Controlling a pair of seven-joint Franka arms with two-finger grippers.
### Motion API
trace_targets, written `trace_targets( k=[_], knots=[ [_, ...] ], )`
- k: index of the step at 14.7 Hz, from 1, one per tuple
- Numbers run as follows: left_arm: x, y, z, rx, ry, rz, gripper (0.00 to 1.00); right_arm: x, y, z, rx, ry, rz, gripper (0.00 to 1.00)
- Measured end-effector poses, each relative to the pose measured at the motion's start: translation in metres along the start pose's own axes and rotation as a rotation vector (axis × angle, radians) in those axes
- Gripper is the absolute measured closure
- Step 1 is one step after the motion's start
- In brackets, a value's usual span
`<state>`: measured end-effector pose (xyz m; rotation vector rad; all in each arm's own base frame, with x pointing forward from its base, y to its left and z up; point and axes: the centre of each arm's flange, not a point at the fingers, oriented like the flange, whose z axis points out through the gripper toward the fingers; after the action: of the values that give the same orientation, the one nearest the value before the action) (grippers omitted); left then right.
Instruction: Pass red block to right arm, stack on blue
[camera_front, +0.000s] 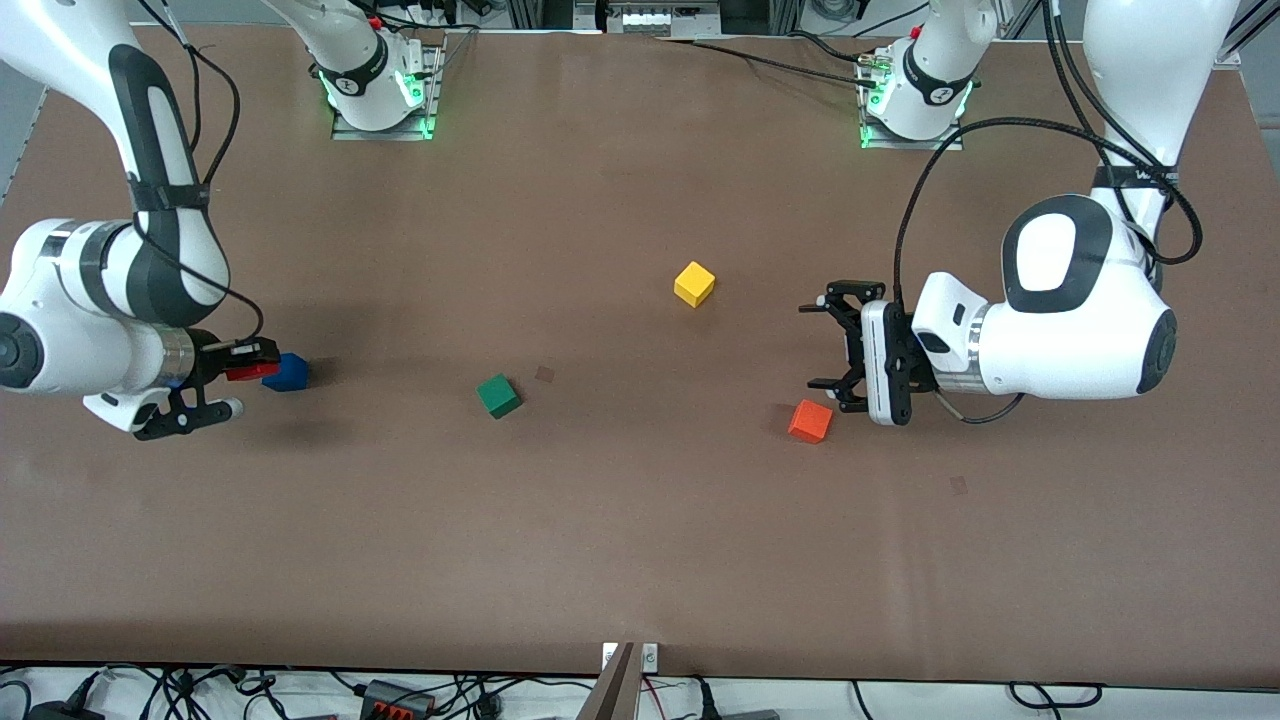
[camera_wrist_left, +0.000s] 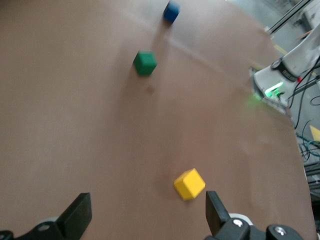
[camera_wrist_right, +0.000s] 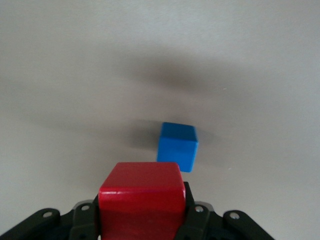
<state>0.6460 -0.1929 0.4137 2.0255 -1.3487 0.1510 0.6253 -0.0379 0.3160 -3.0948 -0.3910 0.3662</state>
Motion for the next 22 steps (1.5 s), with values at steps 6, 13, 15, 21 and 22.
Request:
trace_targets(
  k=[6, 13, 15, 21, 22],
  knots=[
    [-0.021, 0.009, -0.033, 0.135, -0.314, -0.239, 0.0, -0.014, -0.002, 0.027, -0.027, 0.04, 0.12, 0.44],
    [-0.06, 0.055, -0.139, 0.45, -0.446, -0.542, 0.0, -0.012, 0.015, 0.05, -0.033, 0.064, 0.162, 0.44],
    [-0.061, 0.072, -0.156, 0.526, -0.445, -0.637, 0.0, -0.011, 0.016, 0.055, -0.033, 0.063, 0.168, 0.44],
    [-0.078, 0.114, -0.2, 0.657, -0.327, -0.957, 0.0, -0.005, 0.016, 0.077, -0.034, 0.056, 0.167, 0.44],
    [-0.083, 0.119, -0.209, 0.673, -0.302, -0.979, 0.0, -0.005, 0.016, 0.079, -0.033, 0.052, 0.167, 0.44]
  ],
)
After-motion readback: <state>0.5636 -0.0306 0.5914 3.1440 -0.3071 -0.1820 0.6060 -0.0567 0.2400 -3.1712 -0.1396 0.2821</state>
